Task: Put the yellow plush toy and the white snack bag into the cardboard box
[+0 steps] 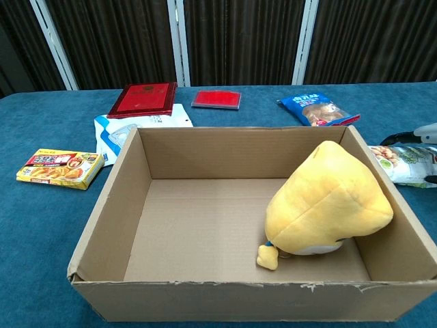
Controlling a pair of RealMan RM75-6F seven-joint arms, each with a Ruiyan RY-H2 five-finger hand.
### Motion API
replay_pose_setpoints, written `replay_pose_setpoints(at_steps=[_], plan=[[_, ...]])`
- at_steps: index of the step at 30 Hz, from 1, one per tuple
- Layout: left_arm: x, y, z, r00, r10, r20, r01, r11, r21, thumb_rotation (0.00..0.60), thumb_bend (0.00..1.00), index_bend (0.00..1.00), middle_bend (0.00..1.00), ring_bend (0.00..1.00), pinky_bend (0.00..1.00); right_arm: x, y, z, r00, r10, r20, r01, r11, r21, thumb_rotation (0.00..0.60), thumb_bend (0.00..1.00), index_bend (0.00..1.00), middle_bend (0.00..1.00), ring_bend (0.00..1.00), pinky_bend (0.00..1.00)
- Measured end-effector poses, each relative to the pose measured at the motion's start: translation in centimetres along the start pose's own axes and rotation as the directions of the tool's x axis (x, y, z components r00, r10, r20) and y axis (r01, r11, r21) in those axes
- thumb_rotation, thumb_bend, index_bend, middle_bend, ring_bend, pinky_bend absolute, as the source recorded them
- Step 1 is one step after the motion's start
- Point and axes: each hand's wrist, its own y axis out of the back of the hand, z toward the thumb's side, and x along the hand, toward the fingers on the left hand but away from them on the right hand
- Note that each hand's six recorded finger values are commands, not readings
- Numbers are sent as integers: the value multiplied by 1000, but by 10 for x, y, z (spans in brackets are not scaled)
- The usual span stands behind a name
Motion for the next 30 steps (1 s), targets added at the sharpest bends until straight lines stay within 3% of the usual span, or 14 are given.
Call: replay_pose_setpoints(at_steps=[2, 5, 10, 14, 22, 30], plan=[[0, 0, -1, 1000, -3, -2, 3, 1000, 0, 560, 54, 0, 0, 0, 0, -4, -1, 3, 1000, -9, -4, 9, 1000, 3, 600, 511, 225, 120, 124, 325], [1, -1, -3, 1000, -6, -4, 6, 1000, -1, 561, 54, 0, 0, 0, 0, -7, -2, 7, 1000, -28, -13, 28, 1000, 12, 600, 561, 377, 297, 328, 496], [-1, 2, -4, 1000, 0, -5, 0, 1000, -7, 561, 53, 0, 0, 0, 0, -7, 3, 10, 997, -71, -22, 71, 997, 35, 600, 582, 559, 467, 513, 662], [-4, 6, -4, 1000, 12, 3, -12, 1000, -16, 563, 55, 0, 0, 0, 0, -2, 14, 15, 990, -138, -38, 140, 988, 64, 600, 583, 609, 507, 556, 708], [-10, 16, -4, 999, 40, 16, -40, 998, -48, 564, 53, 0, 0, 0, 0, 26, 40, 29, 972, -222, -74, 228, 969, 96, 600, 582, 615, 510, 560, 711], [-12, 18, -5, 999, 35, 26, -33, 998, -62, 561, 55, 0, 0, 0, 0, 70, 93, 47, 941, -327, -89, 338, 926, 171, 600, 581, 621, 510, 557, 711]])
